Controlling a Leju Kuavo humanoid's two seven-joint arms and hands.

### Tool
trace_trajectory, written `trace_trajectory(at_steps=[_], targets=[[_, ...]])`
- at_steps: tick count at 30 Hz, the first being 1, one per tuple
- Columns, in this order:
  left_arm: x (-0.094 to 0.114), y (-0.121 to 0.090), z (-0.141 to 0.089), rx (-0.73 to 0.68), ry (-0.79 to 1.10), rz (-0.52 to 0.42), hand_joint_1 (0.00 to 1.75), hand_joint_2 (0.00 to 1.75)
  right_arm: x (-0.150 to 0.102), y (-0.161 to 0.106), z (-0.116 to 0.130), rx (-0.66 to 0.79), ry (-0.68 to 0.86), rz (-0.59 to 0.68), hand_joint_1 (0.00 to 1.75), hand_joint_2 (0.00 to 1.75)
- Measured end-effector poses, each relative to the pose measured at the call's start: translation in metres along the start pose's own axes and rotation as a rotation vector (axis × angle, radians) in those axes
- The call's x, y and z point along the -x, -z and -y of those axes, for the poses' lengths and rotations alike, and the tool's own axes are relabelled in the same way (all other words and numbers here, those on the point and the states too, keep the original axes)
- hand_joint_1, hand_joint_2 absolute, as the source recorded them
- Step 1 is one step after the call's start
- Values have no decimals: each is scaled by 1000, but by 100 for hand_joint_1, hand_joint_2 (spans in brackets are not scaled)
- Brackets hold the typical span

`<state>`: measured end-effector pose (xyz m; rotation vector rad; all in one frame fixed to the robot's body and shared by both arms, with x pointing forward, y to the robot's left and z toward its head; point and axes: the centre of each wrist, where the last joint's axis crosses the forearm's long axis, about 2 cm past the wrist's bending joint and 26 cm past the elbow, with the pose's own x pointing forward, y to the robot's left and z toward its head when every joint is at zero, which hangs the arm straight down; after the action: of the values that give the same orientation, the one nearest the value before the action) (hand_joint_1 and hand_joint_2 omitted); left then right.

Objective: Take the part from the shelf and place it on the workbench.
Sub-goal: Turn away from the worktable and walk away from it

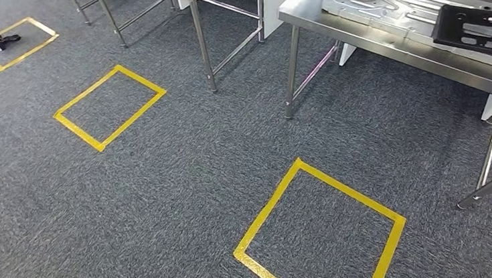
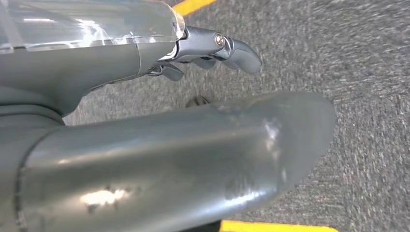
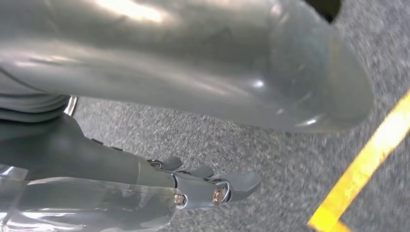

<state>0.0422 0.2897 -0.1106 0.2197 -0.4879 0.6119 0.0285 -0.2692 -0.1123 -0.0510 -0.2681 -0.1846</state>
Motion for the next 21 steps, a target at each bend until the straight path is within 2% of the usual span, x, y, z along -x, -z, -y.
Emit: trace_trajectory(at_steps=[15,21], targets=[[-3,3,-9,-26,-12,-6,0,0,1,-1,-5,-2,-12,-23,0,0],[-3,3,-10,-31,-16,1,0,0,2,-1,-5,-5,-30,9,0,0]])
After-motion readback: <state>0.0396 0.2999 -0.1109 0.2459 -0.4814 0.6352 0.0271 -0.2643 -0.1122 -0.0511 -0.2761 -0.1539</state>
